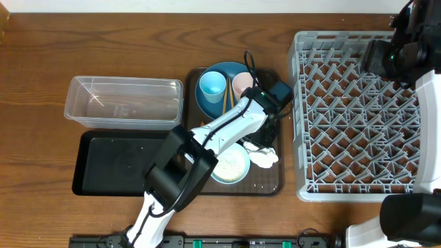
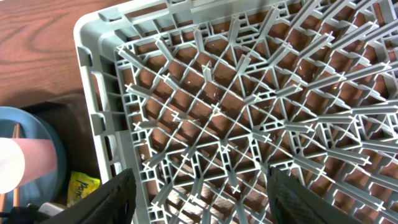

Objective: Sort waste into correct bins and load items into the dishwasher rack
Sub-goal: 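Carry the tissue left and release it into the clear bin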

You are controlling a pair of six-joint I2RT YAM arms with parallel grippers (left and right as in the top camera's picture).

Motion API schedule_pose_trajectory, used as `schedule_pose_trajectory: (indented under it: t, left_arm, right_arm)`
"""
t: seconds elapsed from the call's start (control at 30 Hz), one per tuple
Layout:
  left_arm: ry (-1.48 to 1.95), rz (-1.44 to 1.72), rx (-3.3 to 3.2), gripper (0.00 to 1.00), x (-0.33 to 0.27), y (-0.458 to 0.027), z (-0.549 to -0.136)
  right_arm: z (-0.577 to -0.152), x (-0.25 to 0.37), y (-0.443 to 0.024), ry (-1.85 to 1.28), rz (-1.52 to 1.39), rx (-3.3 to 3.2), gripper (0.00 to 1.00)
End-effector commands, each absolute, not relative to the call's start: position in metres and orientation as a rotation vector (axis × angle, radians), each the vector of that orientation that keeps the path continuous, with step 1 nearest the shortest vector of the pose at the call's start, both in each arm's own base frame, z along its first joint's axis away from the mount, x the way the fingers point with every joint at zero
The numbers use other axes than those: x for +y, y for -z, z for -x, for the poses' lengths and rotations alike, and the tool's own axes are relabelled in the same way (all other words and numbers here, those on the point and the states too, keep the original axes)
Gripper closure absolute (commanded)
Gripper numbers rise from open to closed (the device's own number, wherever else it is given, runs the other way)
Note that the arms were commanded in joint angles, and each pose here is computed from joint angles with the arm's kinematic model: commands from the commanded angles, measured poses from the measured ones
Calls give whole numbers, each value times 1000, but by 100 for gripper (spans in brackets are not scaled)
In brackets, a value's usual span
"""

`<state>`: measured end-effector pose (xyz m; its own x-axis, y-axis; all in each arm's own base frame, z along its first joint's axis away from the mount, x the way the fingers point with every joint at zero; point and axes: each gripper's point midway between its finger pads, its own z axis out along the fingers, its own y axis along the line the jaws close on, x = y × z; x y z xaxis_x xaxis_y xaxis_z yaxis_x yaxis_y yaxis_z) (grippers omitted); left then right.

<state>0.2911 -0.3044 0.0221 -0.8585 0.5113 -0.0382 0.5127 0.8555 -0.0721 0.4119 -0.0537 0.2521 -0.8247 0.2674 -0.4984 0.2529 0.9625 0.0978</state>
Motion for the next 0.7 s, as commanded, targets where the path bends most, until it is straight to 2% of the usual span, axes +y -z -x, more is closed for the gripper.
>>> schedule_pose_trajectory:
  t: [0.0, 0.2, 0.37, 0.53, 0.67]
  left_arm:
    - [158, -821, 2933, 85, -305, -61, -295]
    - [272, -783, 2779, 85, -312, -122, -304]
    - [279, -777, 2725, 85, -302, -149, -304]
    - [173, -596, 2688, 86, -257, -174, -336]
    - [155, -248, 2735, 90, -192, -188, -363]
  right_arm:
    - [-414, -55, -259, -42, -387, 2559, 33]
    - [-417, -56, -261, -42, -384, 2546, 33]
    - [-418, -56, -261, -42, -384, 2542, 34]
    - [-417, -56, -261, -42, -384, 2545, 34]
    - [-417, -56, -261, -42, -384, 2545, 34]
